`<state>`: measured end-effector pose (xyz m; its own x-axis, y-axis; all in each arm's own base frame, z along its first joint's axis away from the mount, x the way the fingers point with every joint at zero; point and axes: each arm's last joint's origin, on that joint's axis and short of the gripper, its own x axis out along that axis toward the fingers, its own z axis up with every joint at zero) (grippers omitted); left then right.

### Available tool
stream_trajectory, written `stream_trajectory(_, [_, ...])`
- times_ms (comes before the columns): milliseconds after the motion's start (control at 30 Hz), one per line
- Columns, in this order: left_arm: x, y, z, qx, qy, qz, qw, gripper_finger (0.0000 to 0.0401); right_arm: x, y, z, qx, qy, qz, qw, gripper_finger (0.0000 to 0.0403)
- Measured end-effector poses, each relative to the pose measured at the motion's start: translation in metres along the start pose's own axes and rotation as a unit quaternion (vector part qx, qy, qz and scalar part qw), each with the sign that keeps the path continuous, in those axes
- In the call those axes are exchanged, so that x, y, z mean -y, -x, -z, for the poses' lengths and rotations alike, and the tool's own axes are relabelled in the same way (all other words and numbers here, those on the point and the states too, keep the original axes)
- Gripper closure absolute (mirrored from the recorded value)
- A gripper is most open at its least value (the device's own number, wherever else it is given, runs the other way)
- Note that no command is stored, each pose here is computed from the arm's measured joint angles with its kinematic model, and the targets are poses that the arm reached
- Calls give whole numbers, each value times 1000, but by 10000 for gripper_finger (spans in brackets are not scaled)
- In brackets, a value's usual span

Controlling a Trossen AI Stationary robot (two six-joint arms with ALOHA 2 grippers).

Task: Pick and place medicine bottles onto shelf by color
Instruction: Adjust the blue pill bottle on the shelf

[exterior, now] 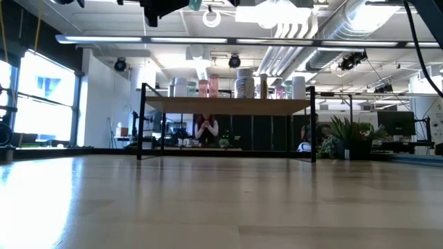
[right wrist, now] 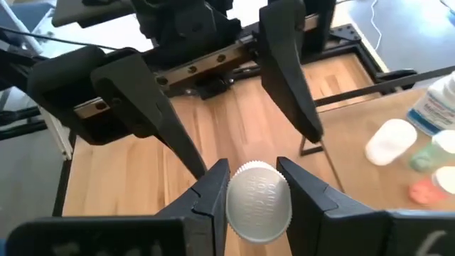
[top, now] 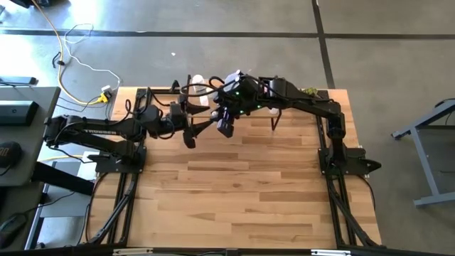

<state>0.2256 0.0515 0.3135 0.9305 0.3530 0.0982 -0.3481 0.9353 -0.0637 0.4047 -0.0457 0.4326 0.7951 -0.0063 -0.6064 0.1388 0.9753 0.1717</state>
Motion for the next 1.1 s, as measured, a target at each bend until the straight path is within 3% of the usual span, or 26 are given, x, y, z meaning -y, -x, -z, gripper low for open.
stream_trajectory(233, [-2, 0, 1, -5, -1, 1, 1000, 141, 11, 5, -3, 7, -7, 13, 1000, 317])
stream_trajectory(533, [-20, -2, 0, -4, -5, -38, 999, 143, 43, 9, -6, 14, 10, 54, 998, 317])
stream_trajectory(900, [-49, -1, -1, -8, -11, -100, 995, 144, 122, 26, -9, 19, 32, 151, 988, 317])
stream_trajectory(1100, [-60, 0, 2, -25, -14, -124, 992, 144, 168, 10, 1, -17, 34, 178, 983, 317])
